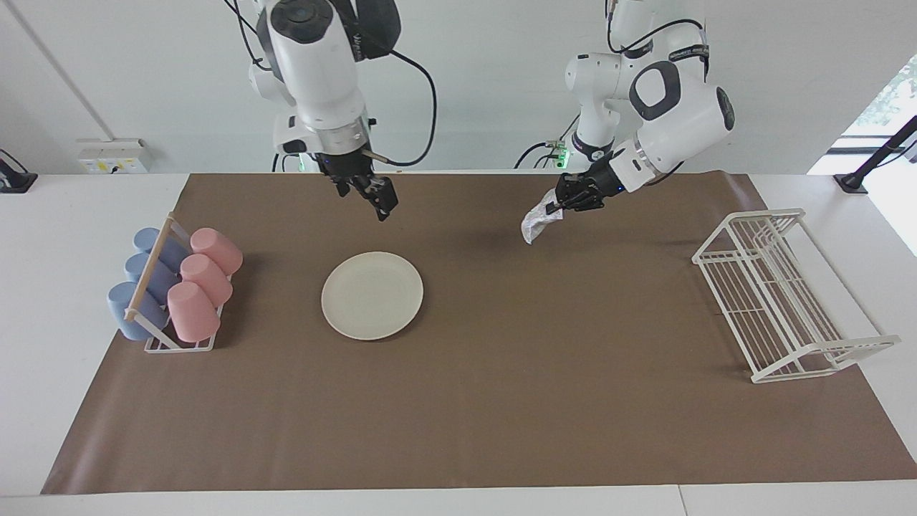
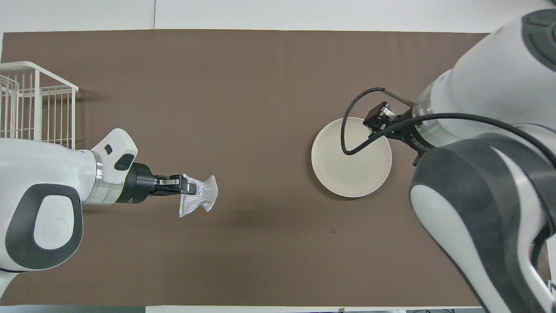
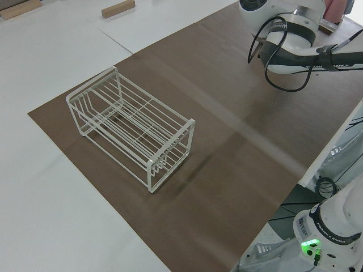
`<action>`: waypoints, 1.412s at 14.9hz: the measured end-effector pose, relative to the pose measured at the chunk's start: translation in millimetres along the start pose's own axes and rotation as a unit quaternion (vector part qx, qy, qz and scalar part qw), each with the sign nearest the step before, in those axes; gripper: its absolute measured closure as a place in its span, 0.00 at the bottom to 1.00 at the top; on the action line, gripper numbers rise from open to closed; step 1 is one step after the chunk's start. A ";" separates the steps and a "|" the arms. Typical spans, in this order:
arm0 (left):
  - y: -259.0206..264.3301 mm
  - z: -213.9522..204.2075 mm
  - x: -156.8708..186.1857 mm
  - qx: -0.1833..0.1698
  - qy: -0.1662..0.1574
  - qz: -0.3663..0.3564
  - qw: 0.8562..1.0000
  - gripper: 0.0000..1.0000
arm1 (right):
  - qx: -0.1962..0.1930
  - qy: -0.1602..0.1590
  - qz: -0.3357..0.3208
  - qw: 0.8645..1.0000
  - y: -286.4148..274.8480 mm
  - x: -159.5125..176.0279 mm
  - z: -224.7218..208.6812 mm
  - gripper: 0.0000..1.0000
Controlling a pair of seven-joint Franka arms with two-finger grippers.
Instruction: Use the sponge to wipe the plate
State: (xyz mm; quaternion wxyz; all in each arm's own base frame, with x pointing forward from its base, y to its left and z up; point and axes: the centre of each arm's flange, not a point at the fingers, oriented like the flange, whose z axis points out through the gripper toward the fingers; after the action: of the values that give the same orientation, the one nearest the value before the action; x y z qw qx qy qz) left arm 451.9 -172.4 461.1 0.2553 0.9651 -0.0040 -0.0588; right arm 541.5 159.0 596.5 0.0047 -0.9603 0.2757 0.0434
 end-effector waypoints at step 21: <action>19.5 -41.0 49.0 0.584 -0.029 -0.041 0.810 0.95 | 0.013 0.033 -0.291 0.956 115.1 88.8 -21.2 0.00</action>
State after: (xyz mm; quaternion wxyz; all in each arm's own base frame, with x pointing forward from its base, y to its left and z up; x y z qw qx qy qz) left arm 505.8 -171.1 500.6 -0.3589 0.9296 -0.0052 -0.0840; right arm 557.1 13.7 611.7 0.0203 -0.9997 -0.0147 0.0048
